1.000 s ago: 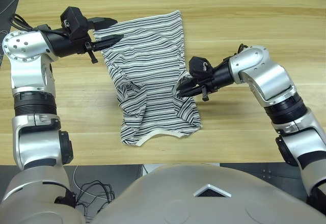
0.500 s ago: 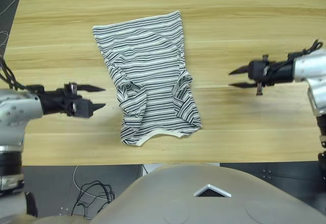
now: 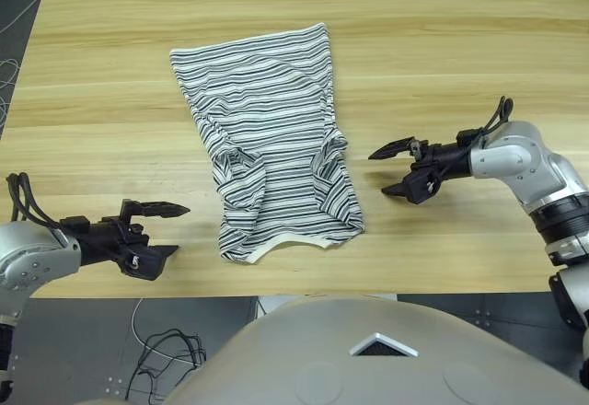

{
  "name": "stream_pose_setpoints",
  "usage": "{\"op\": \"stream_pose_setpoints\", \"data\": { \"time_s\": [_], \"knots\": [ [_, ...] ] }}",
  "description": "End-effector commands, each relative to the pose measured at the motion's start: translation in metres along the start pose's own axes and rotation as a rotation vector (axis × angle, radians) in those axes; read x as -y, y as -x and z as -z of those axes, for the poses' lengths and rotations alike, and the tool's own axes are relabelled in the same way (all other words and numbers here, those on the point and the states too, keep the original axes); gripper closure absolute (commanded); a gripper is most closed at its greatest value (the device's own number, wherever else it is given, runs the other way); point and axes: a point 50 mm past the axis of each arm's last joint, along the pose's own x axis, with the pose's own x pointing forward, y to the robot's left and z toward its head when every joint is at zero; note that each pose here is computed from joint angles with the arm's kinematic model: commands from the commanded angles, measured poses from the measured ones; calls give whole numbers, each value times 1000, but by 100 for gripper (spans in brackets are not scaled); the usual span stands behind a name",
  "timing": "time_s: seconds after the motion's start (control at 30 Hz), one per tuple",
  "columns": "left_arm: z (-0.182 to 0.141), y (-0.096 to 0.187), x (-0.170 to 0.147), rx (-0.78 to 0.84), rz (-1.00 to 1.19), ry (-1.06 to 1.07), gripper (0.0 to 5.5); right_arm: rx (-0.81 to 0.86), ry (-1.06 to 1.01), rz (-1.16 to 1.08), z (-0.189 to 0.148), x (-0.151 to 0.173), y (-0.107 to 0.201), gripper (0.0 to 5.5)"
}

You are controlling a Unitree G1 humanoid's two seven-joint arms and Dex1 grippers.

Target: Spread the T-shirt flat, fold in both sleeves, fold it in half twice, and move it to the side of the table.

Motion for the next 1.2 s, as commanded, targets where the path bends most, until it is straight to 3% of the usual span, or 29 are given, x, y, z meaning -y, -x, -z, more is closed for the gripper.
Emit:
{"op": "stream_pose_setpoints", "data": {
  "time_s": [0.03, 0.3, 1.03, 1.1, 1.2],
  "knots": [
    [-26, -24, 1, 133, -38, -46, 117, 25, 61, -44, 0, -19, 3, 173],
    [-38, -39, -23, 191, -104, -147, 117, 79, 73, -34, -7, -43, 11, 173],
    [-36, -40, -28, 159, -104, -111, 117, 269, 86, -11, -21, -44, -31, 173],
    [-35, -41, -27, 157, -101, -103, 156, 275, 78, -22, -21, -45, -33, 170],
    [-34, -42, -23, 158, -70, -85, 202, 275, 64, -38, -19, -46, -34, 229]
  ]
}}
